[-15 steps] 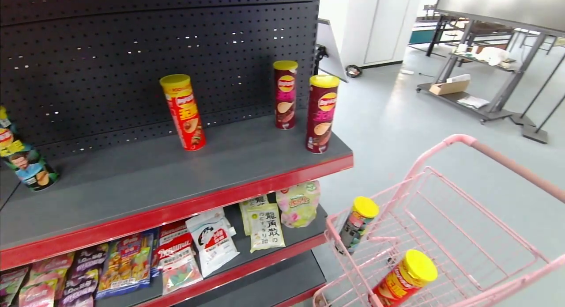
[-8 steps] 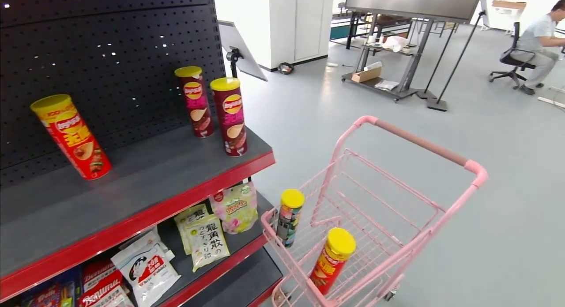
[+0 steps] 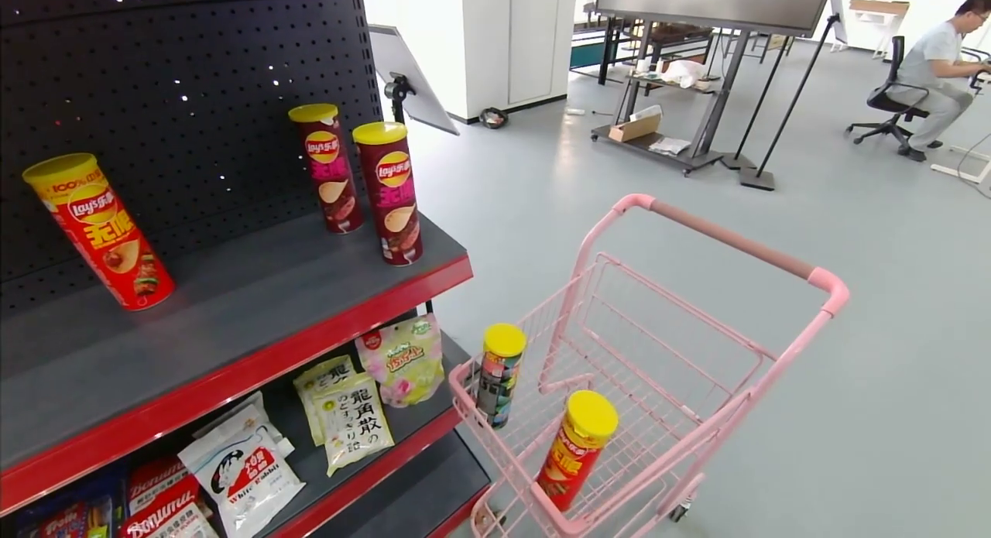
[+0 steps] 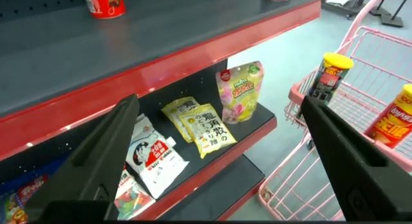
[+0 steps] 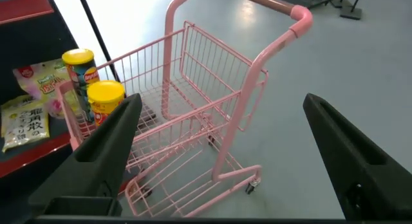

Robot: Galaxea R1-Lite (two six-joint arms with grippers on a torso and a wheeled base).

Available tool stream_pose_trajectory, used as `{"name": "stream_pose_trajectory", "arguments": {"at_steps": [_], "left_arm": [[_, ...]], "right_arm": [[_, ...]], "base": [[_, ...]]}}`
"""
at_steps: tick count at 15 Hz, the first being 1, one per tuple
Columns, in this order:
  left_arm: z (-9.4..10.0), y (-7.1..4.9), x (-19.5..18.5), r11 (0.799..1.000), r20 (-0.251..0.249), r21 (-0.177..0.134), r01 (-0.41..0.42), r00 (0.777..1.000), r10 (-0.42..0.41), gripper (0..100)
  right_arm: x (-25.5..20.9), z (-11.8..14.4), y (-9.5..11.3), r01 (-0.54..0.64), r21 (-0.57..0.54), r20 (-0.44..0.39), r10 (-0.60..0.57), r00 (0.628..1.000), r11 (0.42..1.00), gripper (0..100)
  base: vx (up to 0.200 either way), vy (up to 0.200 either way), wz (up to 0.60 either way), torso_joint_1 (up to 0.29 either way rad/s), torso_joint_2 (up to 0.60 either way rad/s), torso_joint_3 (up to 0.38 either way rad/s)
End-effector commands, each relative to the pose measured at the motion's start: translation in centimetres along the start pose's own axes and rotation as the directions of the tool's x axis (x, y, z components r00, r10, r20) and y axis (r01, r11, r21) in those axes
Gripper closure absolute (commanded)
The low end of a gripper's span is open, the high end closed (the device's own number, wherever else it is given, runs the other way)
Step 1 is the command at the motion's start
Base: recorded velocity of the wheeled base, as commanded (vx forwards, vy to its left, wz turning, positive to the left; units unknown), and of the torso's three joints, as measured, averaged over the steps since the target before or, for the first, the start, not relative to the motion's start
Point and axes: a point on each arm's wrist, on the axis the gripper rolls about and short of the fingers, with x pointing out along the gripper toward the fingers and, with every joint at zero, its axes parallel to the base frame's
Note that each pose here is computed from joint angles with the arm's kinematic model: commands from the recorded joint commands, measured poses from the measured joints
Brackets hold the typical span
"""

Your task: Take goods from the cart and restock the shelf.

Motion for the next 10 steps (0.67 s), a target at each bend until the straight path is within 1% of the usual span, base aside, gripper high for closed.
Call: {"name": "stream_pose_trajectory", "arguments": {"at_steps": [1,10], "left_arm": [[0.0,0.0,0.01,1.0,-0.001,-0.001,0.0,1.0,0.0,0],[0.0,0.0,0.01,1.0,-0.001,-0.001,0.0,1.0,0.0,0]], "right_arm": [[0.01,-0.01,0.0,-0.001,0.0,-0.001,0.001,1.0,1.0,0],[0.0,0.04,0.0,-0.001,0.0,0.001,0.001,1.0,1.0,0]], "base": [[0.0,0.0,0.0,-0.129,0.35,0.203],[0.0,0.0,0.0,-0.152,0.37,0.223]]}}
